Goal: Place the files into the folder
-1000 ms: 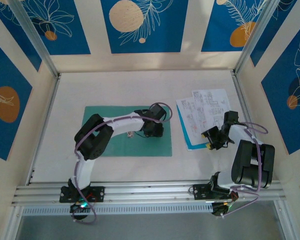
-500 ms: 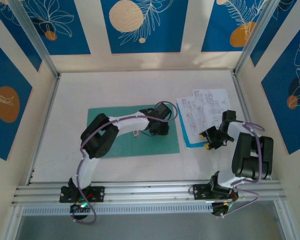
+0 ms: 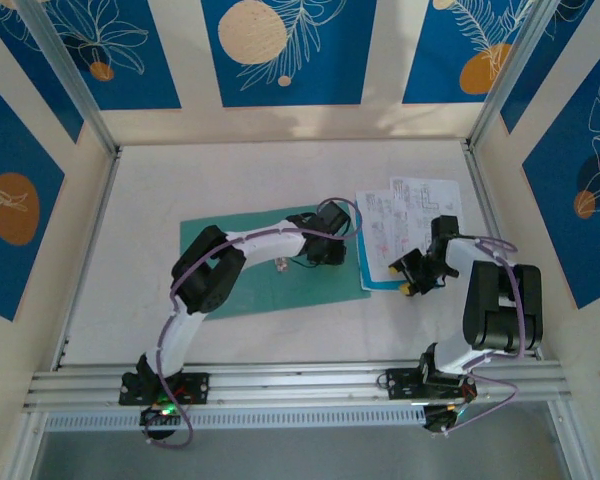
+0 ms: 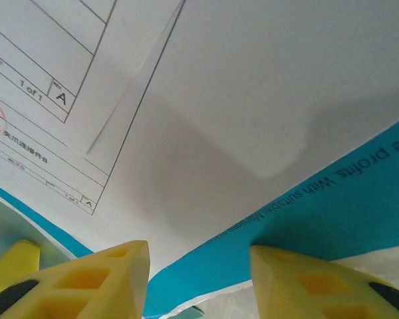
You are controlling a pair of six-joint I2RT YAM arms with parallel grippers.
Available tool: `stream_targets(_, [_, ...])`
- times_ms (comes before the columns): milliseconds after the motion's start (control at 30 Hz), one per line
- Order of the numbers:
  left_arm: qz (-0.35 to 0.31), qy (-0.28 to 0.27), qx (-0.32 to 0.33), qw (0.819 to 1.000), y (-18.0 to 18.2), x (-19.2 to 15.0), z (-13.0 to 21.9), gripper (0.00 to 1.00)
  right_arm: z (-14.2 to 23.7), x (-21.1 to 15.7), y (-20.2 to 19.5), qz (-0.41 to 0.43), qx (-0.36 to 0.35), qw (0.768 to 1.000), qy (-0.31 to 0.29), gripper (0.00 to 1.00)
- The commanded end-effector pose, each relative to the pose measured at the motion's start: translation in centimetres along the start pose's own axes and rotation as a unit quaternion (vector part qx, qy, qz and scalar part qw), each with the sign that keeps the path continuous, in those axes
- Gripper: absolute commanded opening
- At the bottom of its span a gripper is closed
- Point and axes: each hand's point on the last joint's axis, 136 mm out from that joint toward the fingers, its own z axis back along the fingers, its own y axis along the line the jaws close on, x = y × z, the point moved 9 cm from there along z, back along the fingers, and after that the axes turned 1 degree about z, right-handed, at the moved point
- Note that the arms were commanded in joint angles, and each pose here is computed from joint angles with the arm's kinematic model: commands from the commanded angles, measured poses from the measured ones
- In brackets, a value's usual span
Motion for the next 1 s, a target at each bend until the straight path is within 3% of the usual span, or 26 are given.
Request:
stream_targets(0, [-0.008,0.031,0.022,0.999,0.5,-1.2,-1.8,0.18,-1.1,-0.7,-1.1,-0.009,-0.053,0.998,0.017,0.46])
stream_targets(167, [-0.01,0.013,0.022,1.0,0.1,-0.6,-0.6,0.21,-1.3,-0.8,-0.6,0.009,-0.064,0.998,0.02,0.46])
stream_targets(400, [0.003,-0.043,0.048,0.998,0.6,0.4,5.2,0.47,-1.7,-1.5,1.3,0.066,-0.099,0.993,0.025,0.46])
stream_targets(600, [0.072,-0.025,0.124,0.989,7.7,-0.3,8.2,0.49,-2.2,-2.1,2.7,0.108,-0.125,0.986,0.025,0.46])
stream_targets(767, [0.116,-0.007,0.143,0.983,13.4,-0.4,9.1,0.5,-2.5,-2.7,3.3,0.131,-0.139,0.981,0.028,0.46])
stream_targets(967, [0.083,0.003,0.15,0.985,14.4,0.7,8.2,0.49,0.4,-5.2,6.4,0.201,-0.125,0.971,-0.04,0.46])
